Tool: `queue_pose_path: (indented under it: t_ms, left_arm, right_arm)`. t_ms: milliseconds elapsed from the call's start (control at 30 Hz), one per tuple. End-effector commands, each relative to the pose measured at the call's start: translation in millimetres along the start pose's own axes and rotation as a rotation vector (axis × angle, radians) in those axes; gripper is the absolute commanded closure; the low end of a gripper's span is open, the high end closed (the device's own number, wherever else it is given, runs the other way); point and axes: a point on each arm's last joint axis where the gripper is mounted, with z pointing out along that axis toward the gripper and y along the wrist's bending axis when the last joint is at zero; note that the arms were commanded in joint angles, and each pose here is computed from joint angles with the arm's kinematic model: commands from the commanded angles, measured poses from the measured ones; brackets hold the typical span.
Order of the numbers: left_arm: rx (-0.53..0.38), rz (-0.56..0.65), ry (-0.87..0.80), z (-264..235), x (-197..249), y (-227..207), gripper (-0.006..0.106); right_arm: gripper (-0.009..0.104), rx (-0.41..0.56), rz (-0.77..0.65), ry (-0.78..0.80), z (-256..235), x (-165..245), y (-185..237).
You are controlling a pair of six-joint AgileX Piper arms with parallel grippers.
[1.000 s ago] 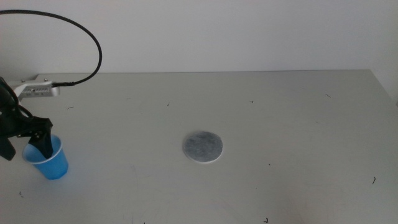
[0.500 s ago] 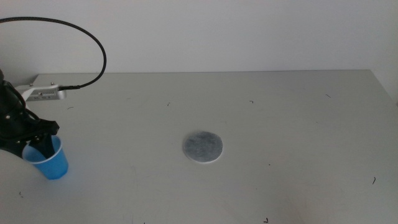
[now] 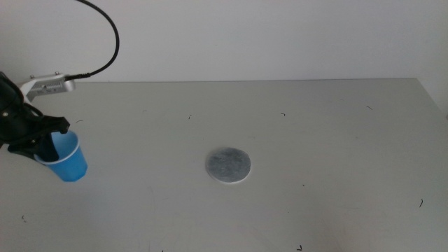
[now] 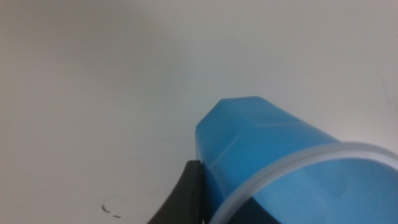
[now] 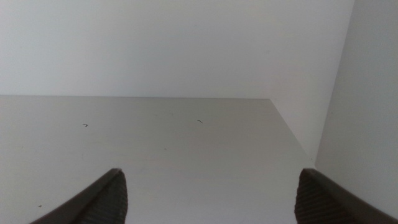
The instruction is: Place an empty cup on a cup mat.
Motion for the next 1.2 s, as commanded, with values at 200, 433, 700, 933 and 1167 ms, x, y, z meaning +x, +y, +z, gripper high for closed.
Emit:
queue_pose_path:
  t_ms: [200, 433, 700, 933, 1167]
  left_arm:
    - [0.048, 0.039, -0.178, -47, -26, -96, 0.1]
    - [0.102, 0.125, -0.191, -36, -45, -179, 0.1]
    - [0.142, 0.271, -0.144, 5, -52, -258, 0.1]
    - [0.143, 0.306, -0.109, 36, -54, -277, 0.1]
    - [0.13, 0.304, -0.088, 49, -56, -275, 0.099]
  right_arm:
    - [0.001, 0.0, -0.017, -0.109, -3, -12, 0]
    - [0.001, 0.0, -0.017, -0.109, -3, -12, 0]
    - [0.001, 0.0, -0.017, -0.109, -3, -12, 0]
    - [0.001, 0.0, -0.017, -0.109, -3, -12, 0]
    - [0.001, 0.0, -0.017, -0.109, -3, -12, 0]
